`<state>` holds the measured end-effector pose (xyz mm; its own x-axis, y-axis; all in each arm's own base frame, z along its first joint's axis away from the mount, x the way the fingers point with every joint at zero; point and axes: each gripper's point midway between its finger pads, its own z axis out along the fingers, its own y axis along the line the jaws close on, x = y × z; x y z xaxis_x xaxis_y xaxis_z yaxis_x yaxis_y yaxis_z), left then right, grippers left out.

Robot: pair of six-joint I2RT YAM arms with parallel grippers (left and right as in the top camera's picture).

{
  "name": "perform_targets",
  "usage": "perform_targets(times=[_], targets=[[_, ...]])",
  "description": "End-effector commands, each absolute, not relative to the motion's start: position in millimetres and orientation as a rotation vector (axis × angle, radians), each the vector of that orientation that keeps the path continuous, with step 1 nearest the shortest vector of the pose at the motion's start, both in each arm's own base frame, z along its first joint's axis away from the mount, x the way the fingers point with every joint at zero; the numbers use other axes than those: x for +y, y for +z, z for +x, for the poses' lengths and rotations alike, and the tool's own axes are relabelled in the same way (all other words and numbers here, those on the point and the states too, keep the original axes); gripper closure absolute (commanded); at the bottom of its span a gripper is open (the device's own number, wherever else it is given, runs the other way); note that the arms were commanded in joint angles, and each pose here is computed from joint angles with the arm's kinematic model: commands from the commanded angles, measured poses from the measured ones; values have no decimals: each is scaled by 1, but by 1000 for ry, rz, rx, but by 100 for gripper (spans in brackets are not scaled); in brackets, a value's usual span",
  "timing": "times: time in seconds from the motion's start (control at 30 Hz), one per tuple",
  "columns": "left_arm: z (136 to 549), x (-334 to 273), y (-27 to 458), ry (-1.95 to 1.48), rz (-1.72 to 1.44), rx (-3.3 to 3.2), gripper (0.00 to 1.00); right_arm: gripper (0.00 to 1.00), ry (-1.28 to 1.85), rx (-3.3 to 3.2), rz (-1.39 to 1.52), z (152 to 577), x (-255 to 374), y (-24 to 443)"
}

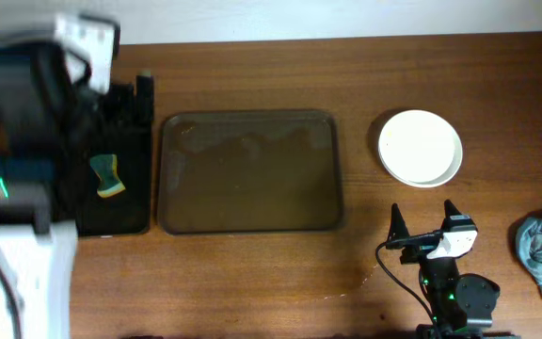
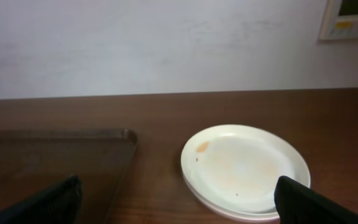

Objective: Clean dirty plates on tray and stack at the side

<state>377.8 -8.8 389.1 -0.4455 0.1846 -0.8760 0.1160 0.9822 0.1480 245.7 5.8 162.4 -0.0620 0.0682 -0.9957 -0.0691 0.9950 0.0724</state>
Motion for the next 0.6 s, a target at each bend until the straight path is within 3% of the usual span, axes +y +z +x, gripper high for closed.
perform_targets(times=[0.0, 0.1, 0.27, 0.57], targets=[[329, 22, 304, 156, 150, 2085, 1, 2, 124, 1634, -17, 245, 9, 160], [295, 39, 258, 221, 85, 1928, 1, 2, 124, 1634, -17, 245, 9, 160], [257, 25, 226, 243, 157, 1670, 1, 2, 124, 1634, -17, 245, 9, 160], [245, 22, 158, 331, 257, 1633, 1, 2, 124, 1634, -17, 245, 9, 160]])
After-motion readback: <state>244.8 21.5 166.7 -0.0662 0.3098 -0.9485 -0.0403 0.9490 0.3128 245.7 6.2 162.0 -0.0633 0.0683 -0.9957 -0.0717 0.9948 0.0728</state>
